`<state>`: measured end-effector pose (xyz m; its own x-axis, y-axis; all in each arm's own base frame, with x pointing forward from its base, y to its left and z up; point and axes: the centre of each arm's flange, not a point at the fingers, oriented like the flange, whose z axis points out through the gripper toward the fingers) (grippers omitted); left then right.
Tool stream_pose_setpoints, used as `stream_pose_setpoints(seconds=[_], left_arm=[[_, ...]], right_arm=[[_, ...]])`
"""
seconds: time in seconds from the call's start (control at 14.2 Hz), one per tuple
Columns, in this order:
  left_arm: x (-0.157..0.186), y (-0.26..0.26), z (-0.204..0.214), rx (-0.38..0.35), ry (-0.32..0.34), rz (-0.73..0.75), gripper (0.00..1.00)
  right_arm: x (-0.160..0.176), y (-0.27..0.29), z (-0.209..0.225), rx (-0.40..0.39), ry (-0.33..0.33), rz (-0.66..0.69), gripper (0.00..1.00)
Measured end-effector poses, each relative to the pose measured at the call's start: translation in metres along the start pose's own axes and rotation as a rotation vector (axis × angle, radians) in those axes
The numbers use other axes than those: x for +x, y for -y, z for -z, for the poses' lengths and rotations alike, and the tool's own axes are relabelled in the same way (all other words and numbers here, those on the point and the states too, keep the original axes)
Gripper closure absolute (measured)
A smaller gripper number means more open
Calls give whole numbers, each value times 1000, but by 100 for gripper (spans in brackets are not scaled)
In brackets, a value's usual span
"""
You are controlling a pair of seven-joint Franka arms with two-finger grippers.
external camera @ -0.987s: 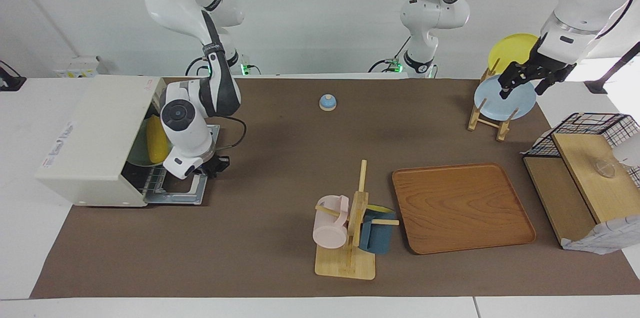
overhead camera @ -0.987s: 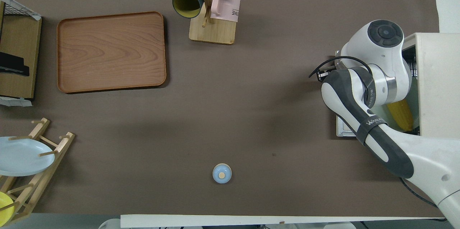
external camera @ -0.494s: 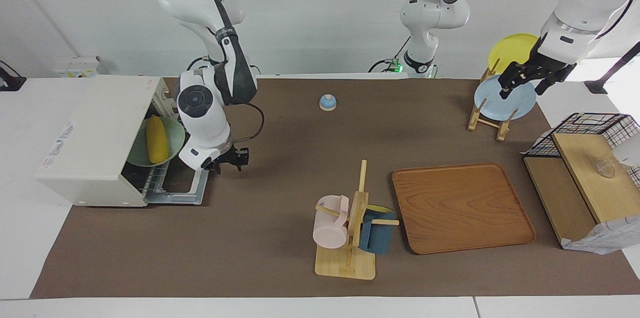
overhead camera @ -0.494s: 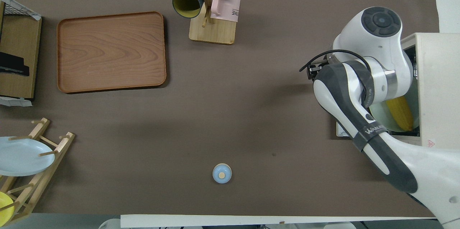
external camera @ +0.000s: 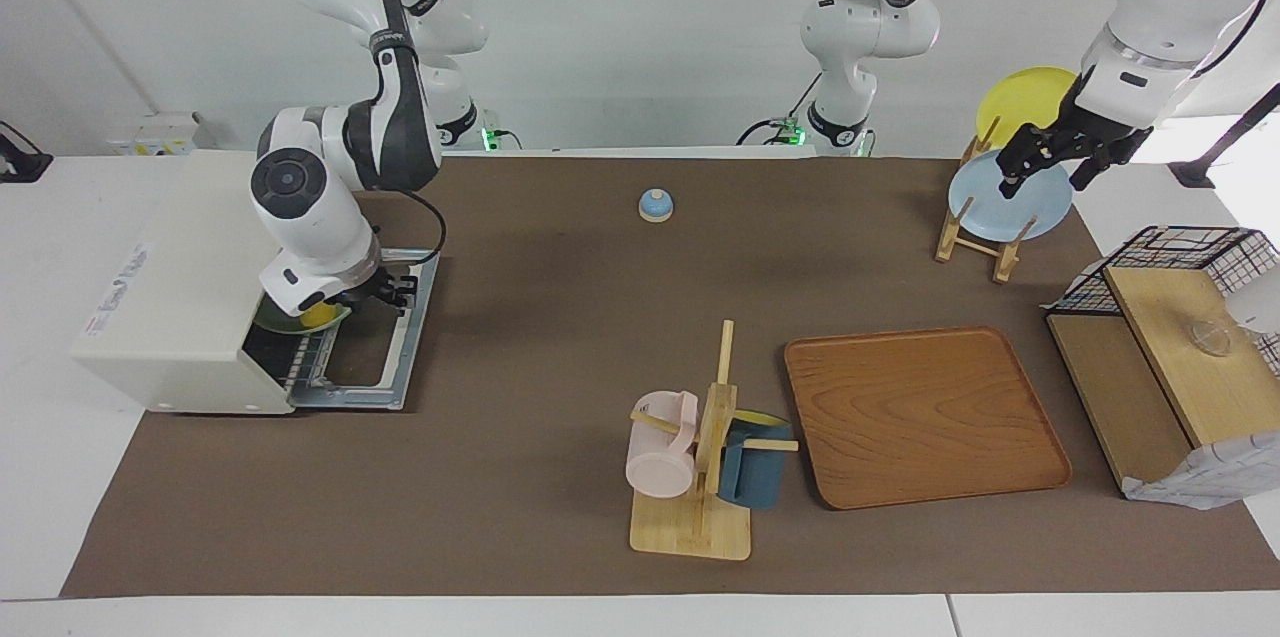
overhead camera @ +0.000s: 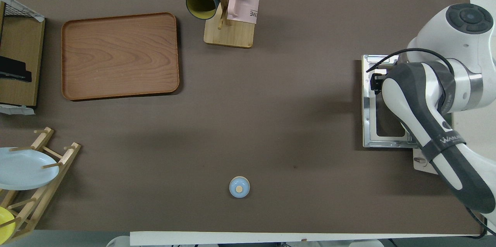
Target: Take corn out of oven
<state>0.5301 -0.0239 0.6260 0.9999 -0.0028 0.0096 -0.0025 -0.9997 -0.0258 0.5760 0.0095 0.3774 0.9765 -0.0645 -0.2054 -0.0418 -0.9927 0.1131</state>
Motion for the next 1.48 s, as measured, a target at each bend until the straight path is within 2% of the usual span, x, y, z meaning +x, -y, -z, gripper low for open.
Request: stream_pose_setpoints(seconds=[0.49,1.06,1.13,1.2,1.27,1.48], left_arm=[[0,0,0,0,0,0,0],[0,0,0,0,0,0,0],[0,0,0,0,0,0,0],[0,0,0,0,0,0,0],[0,0,0,0,0,0,0],[0,0,0,0,0,0,0]], right_arm=[[-6,-5,-5,-6,37,-9,37],[-16,-14,-13,-26,108,-14,38],[-17,-19,-17,-24,116,-10,41],[-18,-25,-22,-20,121,-1,47],[-19,-30,-26,-18,122,19,48],[-19,-22,-27,-93,110,106,80]])
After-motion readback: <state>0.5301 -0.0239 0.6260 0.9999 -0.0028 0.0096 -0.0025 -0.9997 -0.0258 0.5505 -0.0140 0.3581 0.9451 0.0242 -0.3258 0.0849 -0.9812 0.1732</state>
